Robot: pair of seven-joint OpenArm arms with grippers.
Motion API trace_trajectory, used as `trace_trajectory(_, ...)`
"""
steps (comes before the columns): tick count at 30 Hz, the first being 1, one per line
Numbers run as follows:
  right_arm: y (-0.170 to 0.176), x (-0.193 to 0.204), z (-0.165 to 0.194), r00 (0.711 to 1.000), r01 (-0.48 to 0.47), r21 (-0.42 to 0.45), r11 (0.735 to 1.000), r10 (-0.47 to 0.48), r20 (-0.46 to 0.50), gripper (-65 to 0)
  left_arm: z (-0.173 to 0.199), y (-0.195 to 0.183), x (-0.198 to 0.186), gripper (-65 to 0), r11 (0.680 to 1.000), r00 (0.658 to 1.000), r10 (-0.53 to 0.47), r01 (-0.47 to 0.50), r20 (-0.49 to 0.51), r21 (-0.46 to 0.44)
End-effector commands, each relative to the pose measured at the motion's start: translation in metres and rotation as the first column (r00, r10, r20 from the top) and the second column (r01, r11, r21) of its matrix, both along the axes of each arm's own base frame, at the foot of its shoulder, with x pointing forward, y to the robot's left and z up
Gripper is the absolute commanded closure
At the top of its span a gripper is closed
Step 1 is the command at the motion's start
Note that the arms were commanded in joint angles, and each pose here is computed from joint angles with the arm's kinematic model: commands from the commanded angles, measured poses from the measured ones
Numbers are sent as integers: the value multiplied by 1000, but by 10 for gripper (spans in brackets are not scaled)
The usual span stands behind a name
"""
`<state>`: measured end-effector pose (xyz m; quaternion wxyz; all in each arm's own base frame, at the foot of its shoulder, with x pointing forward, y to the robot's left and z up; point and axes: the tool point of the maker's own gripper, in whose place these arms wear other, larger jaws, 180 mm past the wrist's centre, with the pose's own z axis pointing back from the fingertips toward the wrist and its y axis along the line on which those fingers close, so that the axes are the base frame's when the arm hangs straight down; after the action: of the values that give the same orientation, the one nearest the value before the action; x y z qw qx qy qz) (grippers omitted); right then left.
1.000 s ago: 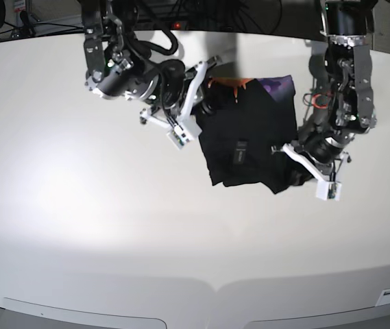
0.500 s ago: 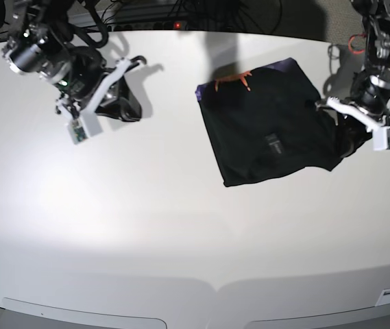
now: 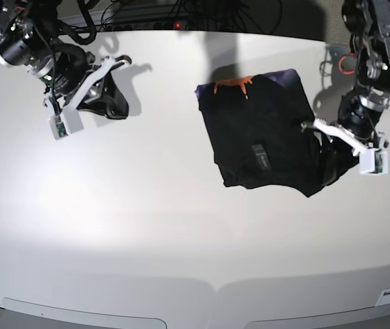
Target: Fold the T-shirt properly
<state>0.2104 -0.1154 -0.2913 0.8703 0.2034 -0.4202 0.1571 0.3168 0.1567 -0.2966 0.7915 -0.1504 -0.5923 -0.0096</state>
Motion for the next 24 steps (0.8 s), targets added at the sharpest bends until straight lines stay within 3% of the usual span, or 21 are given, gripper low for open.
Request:
trace_trajectory(1, 3, 2, 11, 999, -13, 12, 1000, 13, 42, 0, 5, 4, 10, 0, 1000, 1000, 11, -11, 28, -8)
trace_trajectory(9, 2, 0, 7, 1000, -19, -4, 1000, 19, 17, 0, -47, 10, 39, -10, 998, 993, 23, -30, -114, -54)
trace_trajectory(12, 2, -1, 6, 1000, -19, -5, 1000, 19, 15, 0, -47, 4, 39, -260, 999, 993, -28, 26, -116, -19)
trace_trajectory(14, 2, -1, 6, 1000, -20, -6, 1000, 20, 12, 0, -50, 8, 38, -305, 999, 991, -29, 31, -129, 11)
trace_trajectory(20, 2, -1, 6, 1000, -20, -5, 1000, 20, 12, 0, -47, 37, 36, -295, 994, 987, -26, 42, -161, 97)
trace_trajectory(22, 2, -1, 5, 1000, -20, -7, 1000, 21, 10, 0, -48, 41, 29, -183, 993, 975, -47, 69, -216, 93)
trace_trajectory(24, 1, -3, 3, 1000, -23, -13, 1000, 23, -2, 0, -48, 39, 16, 0, 993, 960, -85, 105, -265, 60)
